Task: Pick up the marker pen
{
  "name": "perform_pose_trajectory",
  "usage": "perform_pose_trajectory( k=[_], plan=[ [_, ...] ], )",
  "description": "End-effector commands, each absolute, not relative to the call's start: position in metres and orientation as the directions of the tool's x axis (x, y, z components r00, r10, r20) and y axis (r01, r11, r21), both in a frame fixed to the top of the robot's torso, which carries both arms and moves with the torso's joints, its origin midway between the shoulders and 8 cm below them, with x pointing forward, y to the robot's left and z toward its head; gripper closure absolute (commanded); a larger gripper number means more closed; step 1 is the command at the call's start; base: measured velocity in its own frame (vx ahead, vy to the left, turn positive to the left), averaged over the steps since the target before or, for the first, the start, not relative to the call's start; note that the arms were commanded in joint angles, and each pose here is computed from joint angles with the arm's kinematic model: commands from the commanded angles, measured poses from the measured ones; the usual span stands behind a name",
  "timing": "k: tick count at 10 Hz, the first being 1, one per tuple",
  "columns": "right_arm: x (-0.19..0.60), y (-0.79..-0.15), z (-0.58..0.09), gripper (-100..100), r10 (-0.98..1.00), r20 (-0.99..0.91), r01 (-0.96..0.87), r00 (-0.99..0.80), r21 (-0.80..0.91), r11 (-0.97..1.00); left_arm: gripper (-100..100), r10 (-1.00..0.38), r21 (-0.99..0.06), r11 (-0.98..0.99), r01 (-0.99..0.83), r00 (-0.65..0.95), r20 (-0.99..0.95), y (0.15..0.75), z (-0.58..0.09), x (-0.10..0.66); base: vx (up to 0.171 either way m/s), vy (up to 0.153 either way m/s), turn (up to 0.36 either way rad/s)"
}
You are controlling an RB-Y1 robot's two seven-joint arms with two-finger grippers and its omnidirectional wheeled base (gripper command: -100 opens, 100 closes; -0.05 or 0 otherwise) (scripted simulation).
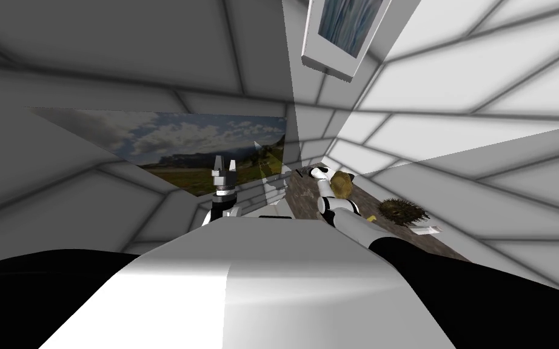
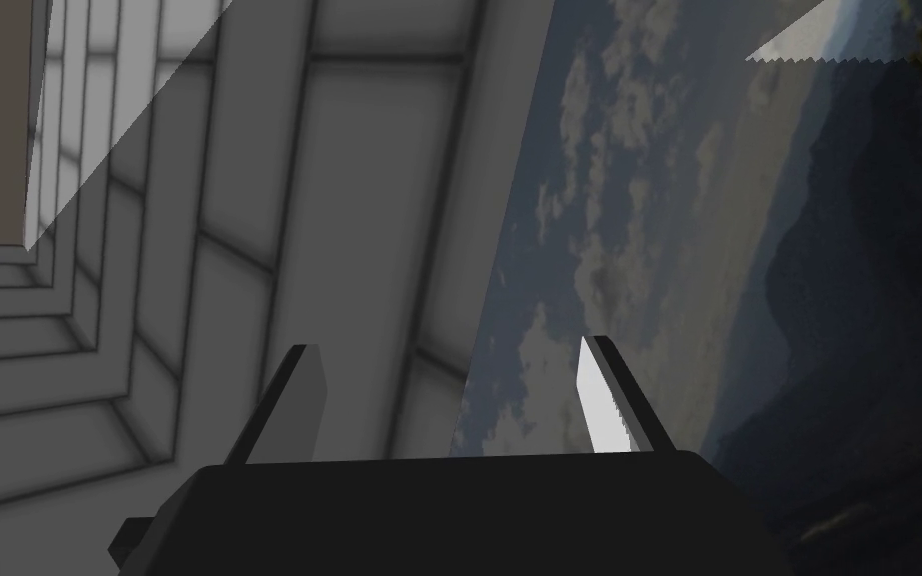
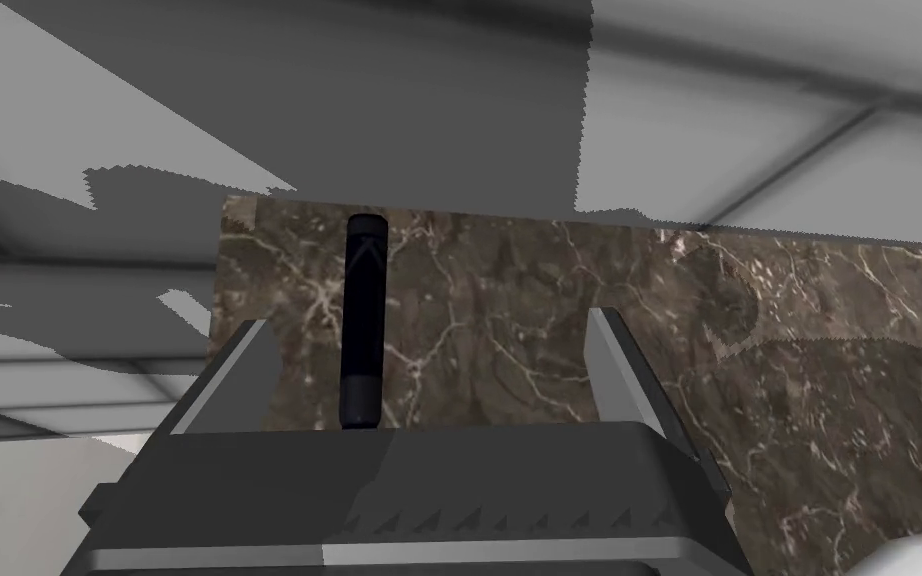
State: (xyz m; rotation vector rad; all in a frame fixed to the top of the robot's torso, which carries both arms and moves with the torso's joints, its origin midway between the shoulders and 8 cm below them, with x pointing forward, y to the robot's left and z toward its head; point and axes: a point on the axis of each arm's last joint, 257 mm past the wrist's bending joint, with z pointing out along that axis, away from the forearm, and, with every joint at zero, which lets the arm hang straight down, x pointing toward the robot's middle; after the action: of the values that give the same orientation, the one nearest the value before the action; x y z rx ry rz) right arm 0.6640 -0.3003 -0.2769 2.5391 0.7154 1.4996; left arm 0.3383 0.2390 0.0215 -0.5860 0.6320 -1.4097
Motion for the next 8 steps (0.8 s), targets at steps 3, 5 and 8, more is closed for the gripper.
perform_pose_trajectory(
  k=[3,5,8],
  plan=[
    [0.651,-0.295,-0.308,-100,0.361,0.789,0.348,0.497,0.200,-0.916,0,-0.997,-0.706,0.077,0.704,0.055,-0.054,0.239,0.022,0.338,0.021,-0.035,0.067],
    [0.644,-0.291,-0.322,-100,0.316,0.778,0.344,0.544,0.137,-0.929,0,-0.997,-0.706,0.077,0.704,0.055,-0.054,0.239,0.022,0.338,0.027,-0.046,0.086],
    [0.639,-0.290,-0.333,-100,0.289,0.768,0.338,0.572,0.100,-0.936,0,-0.997,-0.706,0.077,0.704,0.055,-0.054,0.239,0.022,0.338,0.016,-0.035,0.049]
  ],
)
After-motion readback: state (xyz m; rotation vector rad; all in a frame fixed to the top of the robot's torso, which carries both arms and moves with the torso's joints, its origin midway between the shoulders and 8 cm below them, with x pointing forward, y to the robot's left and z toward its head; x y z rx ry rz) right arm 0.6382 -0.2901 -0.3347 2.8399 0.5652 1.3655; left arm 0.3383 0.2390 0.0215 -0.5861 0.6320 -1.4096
